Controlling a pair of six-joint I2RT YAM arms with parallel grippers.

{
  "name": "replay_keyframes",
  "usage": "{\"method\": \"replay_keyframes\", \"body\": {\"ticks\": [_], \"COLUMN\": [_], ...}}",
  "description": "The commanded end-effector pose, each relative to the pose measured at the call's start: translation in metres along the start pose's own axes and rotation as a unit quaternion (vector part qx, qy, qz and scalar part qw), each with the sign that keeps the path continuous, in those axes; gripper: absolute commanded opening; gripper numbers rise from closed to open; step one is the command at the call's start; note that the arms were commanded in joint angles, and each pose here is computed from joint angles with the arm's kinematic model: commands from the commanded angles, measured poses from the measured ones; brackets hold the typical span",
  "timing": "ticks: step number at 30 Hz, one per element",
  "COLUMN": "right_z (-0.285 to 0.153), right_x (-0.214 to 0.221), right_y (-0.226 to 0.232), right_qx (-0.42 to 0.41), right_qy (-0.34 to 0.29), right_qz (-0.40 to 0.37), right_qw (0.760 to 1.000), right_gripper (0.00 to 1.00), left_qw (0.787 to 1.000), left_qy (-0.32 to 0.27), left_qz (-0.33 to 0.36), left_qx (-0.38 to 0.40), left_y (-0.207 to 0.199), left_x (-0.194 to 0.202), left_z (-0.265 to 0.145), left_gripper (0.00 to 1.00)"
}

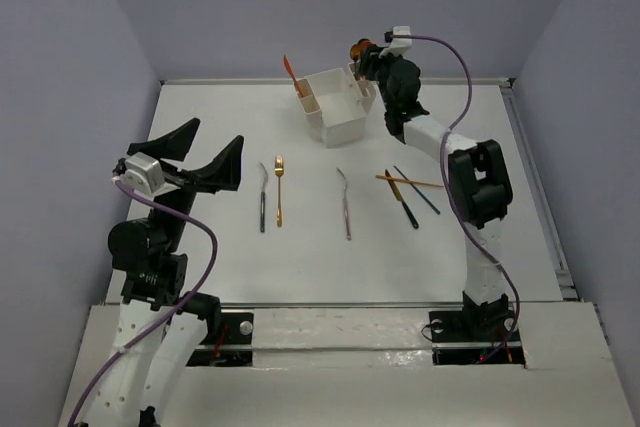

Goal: Sort the eating utensils into containers

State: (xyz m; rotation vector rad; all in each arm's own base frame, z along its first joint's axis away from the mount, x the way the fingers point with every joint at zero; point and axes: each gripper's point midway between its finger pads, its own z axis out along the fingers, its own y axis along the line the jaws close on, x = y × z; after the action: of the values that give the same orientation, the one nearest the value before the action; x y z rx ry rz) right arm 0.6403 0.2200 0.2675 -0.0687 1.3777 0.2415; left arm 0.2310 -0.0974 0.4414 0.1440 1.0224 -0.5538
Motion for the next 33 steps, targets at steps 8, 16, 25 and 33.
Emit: {"method": "replay_keyframes", "body": {"ticks": [8, 16, 25, 33], "right_z": [-0.137, -0.262, -0.314, -0.323], "right_x": [-0.025, 0.043, 0.091, 0.115], "right_y": [-0.028, -0.060, -0.050, -0.053], "right_qx": [0.065, 0.109, 0.076, 0.077], "right_qy": [0.157, 0.344, 0.462, 0.504], "right_qz": [0.067, 0.026, 0.030, 0.013], "right_qw": [0.983, 0.932, 0.883, 0.860], "right_gripper": [0.10, 0.10, 0.39, 0.41], "left_qw": [0.997, 0.997, 0.996, 0.996], "left_qy": [-0.069, -0.065, -0.071, -0.070], "left_qz": [0.019, 0.005, 0.003, -0.003], "left_qx": [0.023, 0.043, 0.046, 0.055], "left_y": [-0.016, -0.027, -0.029, -0.034], "left_x": [-0.049, -0.046, -0.050, -0.050], "left_z": [-0.009, -0.010, -0.012, -0.013], "left_gripper": [0.99, 0.99, 0.99, 0.99]}}
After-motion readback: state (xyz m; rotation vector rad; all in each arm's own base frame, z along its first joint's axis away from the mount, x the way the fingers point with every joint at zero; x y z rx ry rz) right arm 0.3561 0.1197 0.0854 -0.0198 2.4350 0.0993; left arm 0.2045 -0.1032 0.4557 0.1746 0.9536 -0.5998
